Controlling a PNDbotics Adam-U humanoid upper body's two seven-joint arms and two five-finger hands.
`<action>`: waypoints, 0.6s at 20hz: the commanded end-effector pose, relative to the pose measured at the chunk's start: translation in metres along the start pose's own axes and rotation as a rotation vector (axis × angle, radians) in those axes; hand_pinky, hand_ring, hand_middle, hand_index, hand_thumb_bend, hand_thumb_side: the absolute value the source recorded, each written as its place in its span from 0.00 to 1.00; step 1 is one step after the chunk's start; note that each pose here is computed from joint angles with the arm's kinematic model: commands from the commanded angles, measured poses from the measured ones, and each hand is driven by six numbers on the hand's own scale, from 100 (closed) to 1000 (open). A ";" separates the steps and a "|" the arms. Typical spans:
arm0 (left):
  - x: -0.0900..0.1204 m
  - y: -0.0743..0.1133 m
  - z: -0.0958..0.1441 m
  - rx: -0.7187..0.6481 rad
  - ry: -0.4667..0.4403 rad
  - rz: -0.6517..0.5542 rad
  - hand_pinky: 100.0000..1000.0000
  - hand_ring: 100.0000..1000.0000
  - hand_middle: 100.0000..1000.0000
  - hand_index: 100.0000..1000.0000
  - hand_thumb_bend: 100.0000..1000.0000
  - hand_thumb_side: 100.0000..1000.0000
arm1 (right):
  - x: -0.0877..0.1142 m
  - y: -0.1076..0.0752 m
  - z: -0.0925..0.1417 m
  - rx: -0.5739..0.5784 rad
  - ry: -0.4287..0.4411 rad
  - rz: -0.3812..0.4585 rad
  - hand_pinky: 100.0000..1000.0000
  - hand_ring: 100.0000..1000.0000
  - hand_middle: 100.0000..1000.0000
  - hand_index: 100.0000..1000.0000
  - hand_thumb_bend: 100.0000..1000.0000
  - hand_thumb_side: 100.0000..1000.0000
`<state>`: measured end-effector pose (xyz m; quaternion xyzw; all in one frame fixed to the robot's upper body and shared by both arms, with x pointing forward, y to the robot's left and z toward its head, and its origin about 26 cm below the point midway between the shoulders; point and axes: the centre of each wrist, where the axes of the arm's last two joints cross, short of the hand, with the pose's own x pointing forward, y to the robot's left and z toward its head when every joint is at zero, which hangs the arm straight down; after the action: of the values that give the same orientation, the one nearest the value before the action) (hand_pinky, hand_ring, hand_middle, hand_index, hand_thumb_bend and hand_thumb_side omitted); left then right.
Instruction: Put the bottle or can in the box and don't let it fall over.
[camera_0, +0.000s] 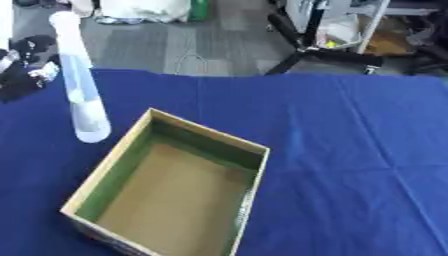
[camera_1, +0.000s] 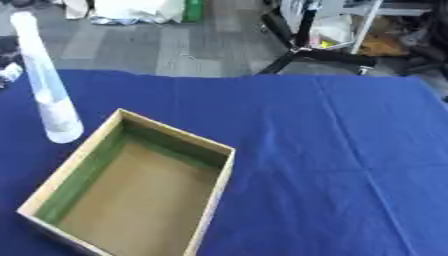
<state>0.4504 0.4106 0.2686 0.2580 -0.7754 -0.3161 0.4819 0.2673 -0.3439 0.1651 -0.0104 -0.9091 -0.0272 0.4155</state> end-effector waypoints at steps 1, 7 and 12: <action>0.011 0.027 0.000 -0.010 -0.021 -0.026 1.00 1.00 0.96 0.92 0.00 0.58 | 0.008 -0.002 -0.004 0.016 -0.022 0.012 0.95 1.00 1.00 1.00 0.00 0.46; 0.013 0.031 -0.001 -0.058 -0.020 -0.003 1.00 1.00 0.97 0.92 0.00 0.58 | 0.008 -0.003 -0.003 0.012 -0.018 0.014 0.95 1.00 1.00 1.00 0.00 0.46; 0.016 0.031 -0.001 -0.072 -0.034 0.007 1.00 1.00 0.97 0.92 0.00 0.57 | 0.008 -0.004 -0.002 0.011 -0.011 0.015 0.95 1.00 1.00 1.00 0.00 0.47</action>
<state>0.4489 0.4119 0.2770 0.2155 -0.7655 -0.3448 0.4986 0.2655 -0.3452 0.1623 -0.0101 -0.9065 -0.0308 0.4210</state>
